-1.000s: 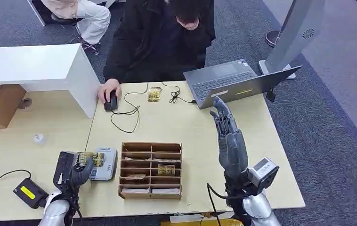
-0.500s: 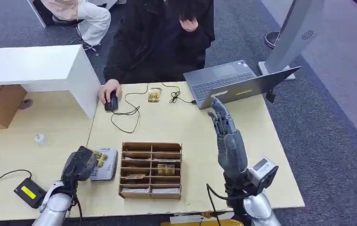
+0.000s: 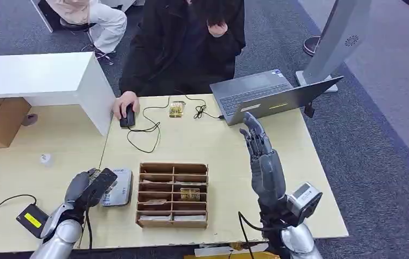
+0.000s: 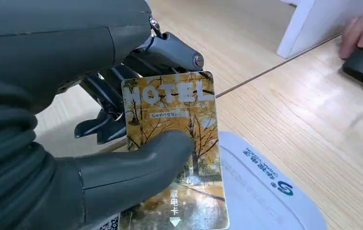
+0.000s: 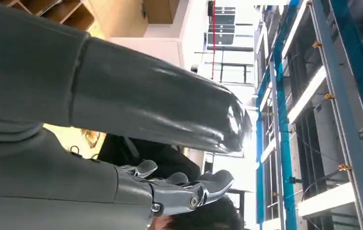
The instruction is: Pass the card to the sensor for recognition and then transmit it.
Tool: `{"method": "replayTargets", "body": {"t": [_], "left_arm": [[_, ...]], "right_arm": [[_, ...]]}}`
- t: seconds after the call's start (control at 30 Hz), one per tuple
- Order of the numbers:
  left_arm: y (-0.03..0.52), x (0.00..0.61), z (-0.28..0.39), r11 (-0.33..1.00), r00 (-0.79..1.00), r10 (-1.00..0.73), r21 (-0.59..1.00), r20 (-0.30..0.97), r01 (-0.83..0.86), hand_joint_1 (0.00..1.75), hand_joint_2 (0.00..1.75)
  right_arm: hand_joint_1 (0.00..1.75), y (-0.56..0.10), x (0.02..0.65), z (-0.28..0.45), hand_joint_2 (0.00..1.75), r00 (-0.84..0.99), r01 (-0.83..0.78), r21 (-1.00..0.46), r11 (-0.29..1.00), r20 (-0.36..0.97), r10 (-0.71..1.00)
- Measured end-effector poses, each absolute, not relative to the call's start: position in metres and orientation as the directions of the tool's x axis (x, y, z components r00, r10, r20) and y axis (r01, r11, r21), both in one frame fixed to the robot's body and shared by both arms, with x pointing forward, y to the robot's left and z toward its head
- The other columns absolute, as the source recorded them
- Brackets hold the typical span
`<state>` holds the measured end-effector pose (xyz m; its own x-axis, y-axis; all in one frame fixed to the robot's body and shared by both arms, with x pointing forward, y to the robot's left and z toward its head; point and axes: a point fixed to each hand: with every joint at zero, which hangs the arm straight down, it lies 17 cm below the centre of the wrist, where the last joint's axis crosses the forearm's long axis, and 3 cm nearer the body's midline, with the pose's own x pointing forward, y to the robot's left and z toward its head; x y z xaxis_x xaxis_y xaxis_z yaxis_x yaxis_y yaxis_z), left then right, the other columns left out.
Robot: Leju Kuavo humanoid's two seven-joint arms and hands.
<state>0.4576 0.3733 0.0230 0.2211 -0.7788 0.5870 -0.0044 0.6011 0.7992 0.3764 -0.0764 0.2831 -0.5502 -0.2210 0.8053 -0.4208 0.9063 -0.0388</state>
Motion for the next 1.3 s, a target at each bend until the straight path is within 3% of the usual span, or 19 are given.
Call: {"method": "replayTargets", "body": {"t": [0.2,0.6,1.0,1.3], "left_arm": [[0.370,0.462,0.042,0.577,0.161,-0.800,0.814,0.579,-0.061,1.75,1.75],[0.348,0.461,0.150,0.422,-0.065,-0.897,0.804,0.437,-0.418,1.75,1.75],[0.300,0.498,0.228,0.110,-0.097,-0.993,0.816,0.066,-0.568,1.75,1.75],[0.255,0.541,0.267,-0.050,-0.116,-0.982,0.791,-0.151,-0.610,1.75,1.75]], "right_arm": [[0.00,-0.077,0.376,0.282,0.00,-0.548,-0.417,-0.036,0.908,0.807,-0.220],[0.00,-0.079,0.371,0.282,0.00,-0.566,-0.411,-0.037,0.911,0.793,-0.224],[0.00,-0.070,0.374,0.289,0.00,-0.564,-0.446,-0.022,0.895,0.784,-0.262],[0.00,-0.054,0.373,0.294,0.00,-0.547,-0.493,-0.009,0.870,0.781,-0.302]]}}
